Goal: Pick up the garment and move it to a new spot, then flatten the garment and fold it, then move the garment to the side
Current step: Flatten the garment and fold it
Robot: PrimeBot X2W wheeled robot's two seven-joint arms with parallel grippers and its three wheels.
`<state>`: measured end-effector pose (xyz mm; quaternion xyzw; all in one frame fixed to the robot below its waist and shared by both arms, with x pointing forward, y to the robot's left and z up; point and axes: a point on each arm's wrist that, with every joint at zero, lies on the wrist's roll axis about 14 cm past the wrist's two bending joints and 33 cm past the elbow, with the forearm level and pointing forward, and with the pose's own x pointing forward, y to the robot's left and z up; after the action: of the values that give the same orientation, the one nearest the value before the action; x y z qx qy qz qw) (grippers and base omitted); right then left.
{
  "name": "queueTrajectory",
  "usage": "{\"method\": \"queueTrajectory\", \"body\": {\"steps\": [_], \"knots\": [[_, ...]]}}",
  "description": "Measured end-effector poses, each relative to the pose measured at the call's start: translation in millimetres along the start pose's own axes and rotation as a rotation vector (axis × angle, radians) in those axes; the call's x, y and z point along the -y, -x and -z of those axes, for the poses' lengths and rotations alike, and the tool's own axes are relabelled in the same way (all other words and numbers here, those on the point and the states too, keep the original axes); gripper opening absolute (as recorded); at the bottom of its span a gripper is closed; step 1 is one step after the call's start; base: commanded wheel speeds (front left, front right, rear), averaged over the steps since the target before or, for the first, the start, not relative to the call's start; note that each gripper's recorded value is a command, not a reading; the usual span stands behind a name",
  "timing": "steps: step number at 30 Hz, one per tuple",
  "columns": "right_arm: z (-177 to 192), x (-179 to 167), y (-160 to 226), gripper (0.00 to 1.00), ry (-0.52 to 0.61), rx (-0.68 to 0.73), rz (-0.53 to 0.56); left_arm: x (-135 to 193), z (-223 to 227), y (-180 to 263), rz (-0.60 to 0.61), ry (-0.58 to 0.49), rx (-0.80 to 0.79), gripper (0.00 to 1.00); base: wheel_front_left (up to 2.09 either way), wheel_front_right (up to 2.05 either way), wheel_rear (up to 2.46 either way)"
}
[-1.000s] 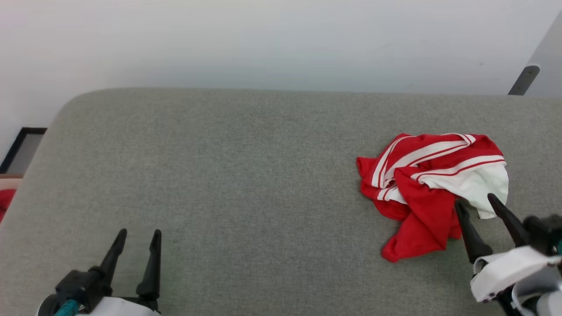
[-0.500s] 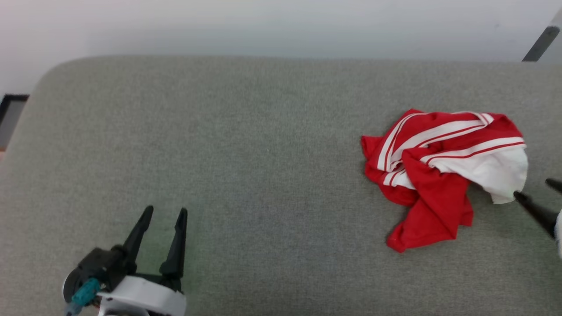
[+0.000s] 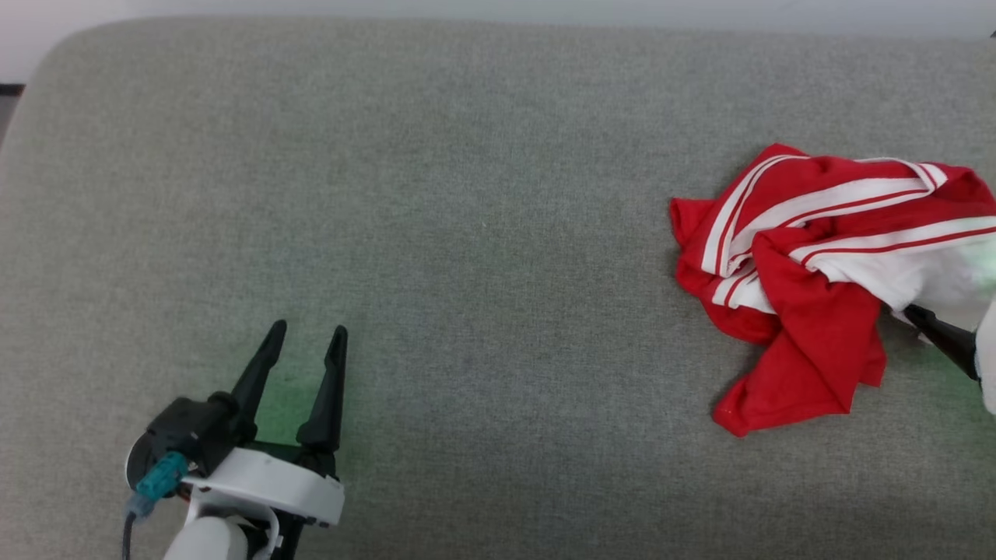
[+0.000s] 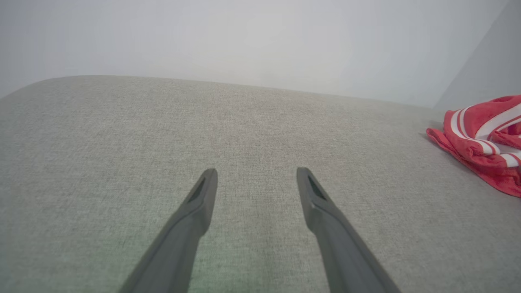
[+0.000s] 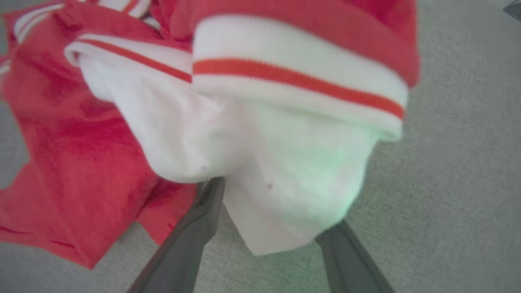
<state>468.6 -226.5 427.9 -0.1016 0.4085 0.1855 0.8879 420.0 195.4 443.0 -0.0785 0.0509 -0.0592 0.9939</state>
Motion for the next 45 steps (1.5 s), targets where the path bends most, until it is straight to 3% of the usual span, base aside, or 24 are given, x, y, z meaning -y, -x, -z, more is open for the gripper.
{"method": "queueTrajectory", "body": {"steps": [1,5,12,20,27,28,29,30,38,45], "knots": [[-1.5,-1.4,-3.0,0.0,-0.003,0.01,-0.008,-0.3,1.0,-1.5,0.0,-0.001,-0.002,1.0,0.0,0.0,0.0],[-4.7,10.3,-8.2,0.0,-0.029,0.035,0.012,-1.3,5.4,-6.9,0.007,-0.008,-0.014,1.0,0.0,0.0,0.0],[-26.5,75.9,2.1,0.0,-0.088,0.105,0.164,4.9,9.8,-23.7,0.042,-0.014,-0.019,1.0,0.0,0.0,0.0],[-1.8,147.7,-2.0,0.0,-0.154,-0.005,0.365,7.4,19.7,-37.2,0.063,-0.016,-0.039,1.0,0.0,0.0,0.0],[15.7,149.9,-36.9,0.0,-0.158,-0.055,0.396,-1.2,26.6,-38.1,0.049,-0.03,-0.062,1.0,0.0,0.0,0.0],[12.4,151.9,-38.4,0.18,-0.155,-0.036,0.405,-1.0,28.1,-38.3,0.054,-0.035,-0.068,1.0,0.0,0.0,0.0],[9.0,152.2,-39.8,0.78,-0.154,-0.012,0.41,-0.4,27.7,-39.5,0.061,-0.04,-0.069,1.0,0.0,0.0,0.0],[7.1,151.5,-40.8,1.0,-0.157,0.01,0.412,0.9,24.8,-41.7,0.069,-0.042,-0.062,1.0,0.0,0.0,0.0],[1.3,136.8,-22.6,1.0,-0.148,0.188,0.401,18.1,-8.2,-60.7,0.216,-0.142,-0.01,1.0,0.0,0.0,0.0],[-13.8,96.2,20.5,1.0,-0.148,0.462,0.325,75.2,-52.5,-99.3,0.44,-0.237,-0.029,1.0,0.0,0.0,0.0]]}}
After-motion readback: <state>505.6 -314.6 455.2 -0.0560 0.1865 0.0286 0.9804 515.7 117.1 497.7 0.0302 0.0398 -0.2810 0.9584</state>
